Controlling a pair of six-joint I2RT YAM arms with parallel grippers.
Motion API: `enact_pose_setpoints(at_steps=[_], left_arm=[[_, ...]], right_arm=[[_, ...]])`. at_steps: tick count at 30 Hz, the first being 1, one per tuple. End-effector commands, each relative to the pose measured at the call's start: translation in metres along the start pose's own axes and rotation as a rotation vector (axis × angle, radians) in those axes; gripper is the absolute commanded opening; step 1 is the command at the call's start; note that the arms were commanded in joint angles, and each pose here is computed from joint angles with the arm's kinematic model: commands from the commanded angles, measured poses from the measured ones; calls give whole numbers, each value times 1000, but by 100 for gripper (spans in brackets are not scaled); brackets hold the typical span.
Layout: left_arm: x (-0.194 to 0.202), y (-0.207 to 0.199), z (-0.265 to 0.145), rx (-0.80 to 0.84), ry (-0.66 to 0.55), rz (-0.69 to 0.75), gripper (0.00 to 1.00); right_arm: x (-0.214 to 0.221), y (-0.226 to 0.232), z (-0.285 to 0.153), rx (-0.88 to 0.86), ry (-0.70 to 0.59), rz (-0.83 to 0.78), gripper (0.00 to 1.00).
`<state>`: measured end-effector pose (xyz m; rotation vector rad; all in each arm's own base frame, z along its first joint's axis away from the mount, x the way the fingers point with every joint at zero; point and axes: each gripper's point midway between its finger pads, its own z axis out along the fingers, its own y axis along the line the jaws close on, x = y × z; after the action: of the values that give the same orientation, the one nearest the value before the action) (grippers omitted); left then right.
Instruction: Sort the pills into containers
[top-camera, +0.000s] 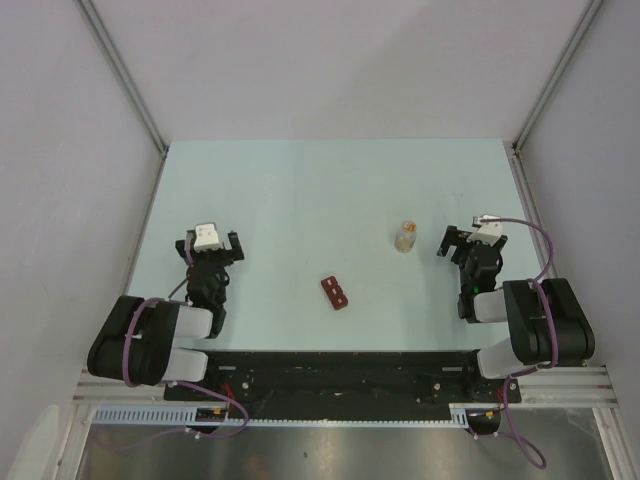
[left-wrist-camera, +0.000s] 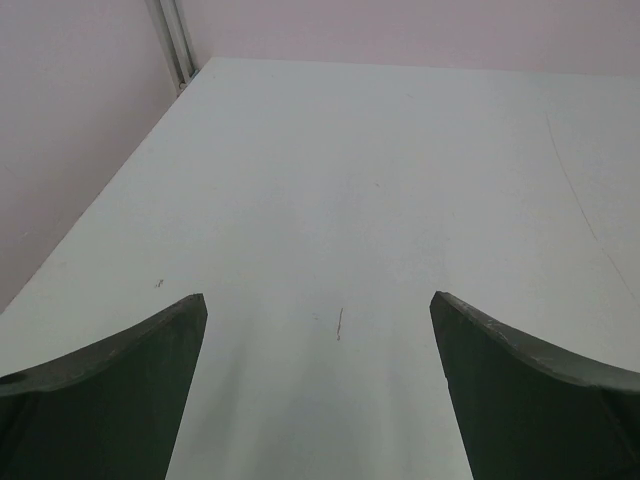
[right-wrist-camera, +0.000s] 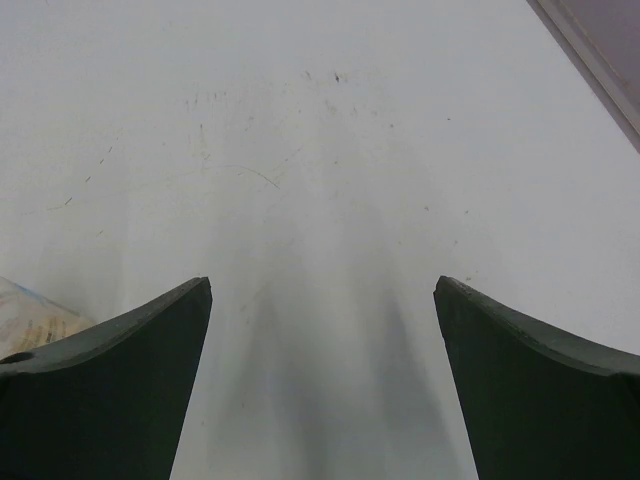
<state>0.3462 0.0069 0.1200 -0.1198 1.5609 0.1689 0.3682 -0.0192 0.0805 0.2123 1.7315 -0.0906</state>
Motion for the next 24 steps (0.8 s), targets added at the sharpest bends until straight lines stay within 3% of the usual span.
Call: enact_pose_setpoints(at_steps=[1,9,12,14,16,17,20,23,24], left_arm=[[-15,1,5,-7,-50,-5,100],[-15,1,5,-7,-49,-3,100],[-22,-5,2,37,-72,13,100],[-29,8,-1,-46,-86,-10,100],[-43,11,-8,-114,-93,-9,100],[-56,20,-7,-195,-107,-13,100],[-100,13,-10,-212,-160,-52,100],[-119,0,-13,-214,-86,-62,100],[-126,-7,-15,-197,-72,-126,100]], right_arm=[[-16,1,6,8,-50,9,100],[-17,1,6,3,-51,11,100],[-44,-4,10,83,-65,15,100],[-52,-6,8,128,27,18,100],[-93,-7,12,174,-10,118,100],[-86,-7,7,182,57,108,100],[-116,13,-2,102,69,125,100],[-139,55,-18,-75,67,122,100],[-145,67,-25,-119,65,120,100]])
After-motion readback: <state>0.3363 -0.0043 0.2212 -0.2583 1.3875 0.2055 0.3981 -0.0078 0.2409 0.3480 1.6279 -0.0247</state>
